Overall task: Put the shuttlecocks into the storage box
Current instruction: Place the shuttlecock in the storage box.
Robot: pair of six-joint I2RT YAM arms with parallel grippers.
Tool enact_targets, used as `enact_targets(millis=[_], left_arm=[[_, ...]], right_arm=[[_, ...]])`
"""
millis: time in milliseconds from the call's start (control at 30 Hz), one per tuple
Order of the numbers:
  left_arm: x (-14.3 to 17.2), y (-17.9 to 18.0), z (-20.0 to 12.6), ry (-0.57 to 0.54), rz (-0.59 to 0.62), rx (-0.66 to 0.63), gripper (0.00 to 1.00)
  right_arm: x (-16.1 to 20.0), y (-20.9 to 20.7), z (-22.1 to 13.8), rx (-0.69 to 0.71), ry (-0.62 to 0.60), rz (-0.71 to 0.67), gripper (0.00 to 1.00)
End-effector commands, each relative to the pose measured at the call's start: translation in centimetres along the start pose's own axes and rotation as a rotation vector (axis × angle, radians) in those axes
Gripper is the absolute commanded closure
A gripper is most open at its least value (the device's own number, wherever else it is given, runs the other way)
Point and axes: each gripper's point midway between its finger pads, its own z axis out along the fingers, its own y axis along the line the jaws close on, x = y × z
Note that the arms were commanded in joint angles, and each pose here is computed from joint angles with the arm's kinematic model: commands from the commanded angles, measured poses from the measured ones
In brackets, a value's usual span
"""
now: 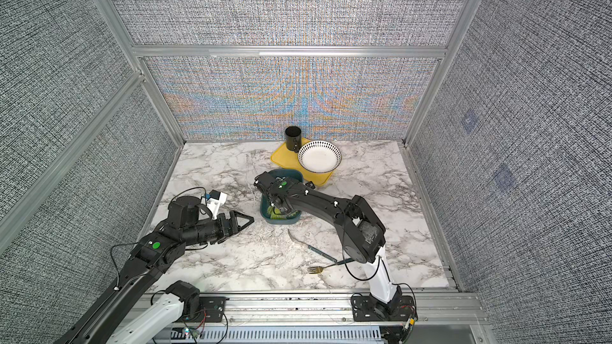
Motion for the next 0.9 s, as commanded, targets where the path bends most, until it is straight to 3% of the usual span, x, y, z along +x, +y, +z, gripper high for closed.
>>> enact_targets(millis=[0, 467, 867], left_arm=[[-0.1, -0.2, 0.0, -0.007, 0.025, 0.008, 0.1], [0.2, 0.1, 0.3, 0.006, 0.023, 0.021, 0.1], [-0.1, 3.1, 2.9, -0.023, -0.062, -0.015, 0.1]], right_arm=[[-0.4, 0.9, -0.1, -0.057, -0.017, 0.035, 1.0], [-1.4, 1.0, 0.5, -0.181, -0.055, 0.078, 1.0], [-0.8, 1.5, 1.3, -0.242, -0.027, 0.096, 1.0]])
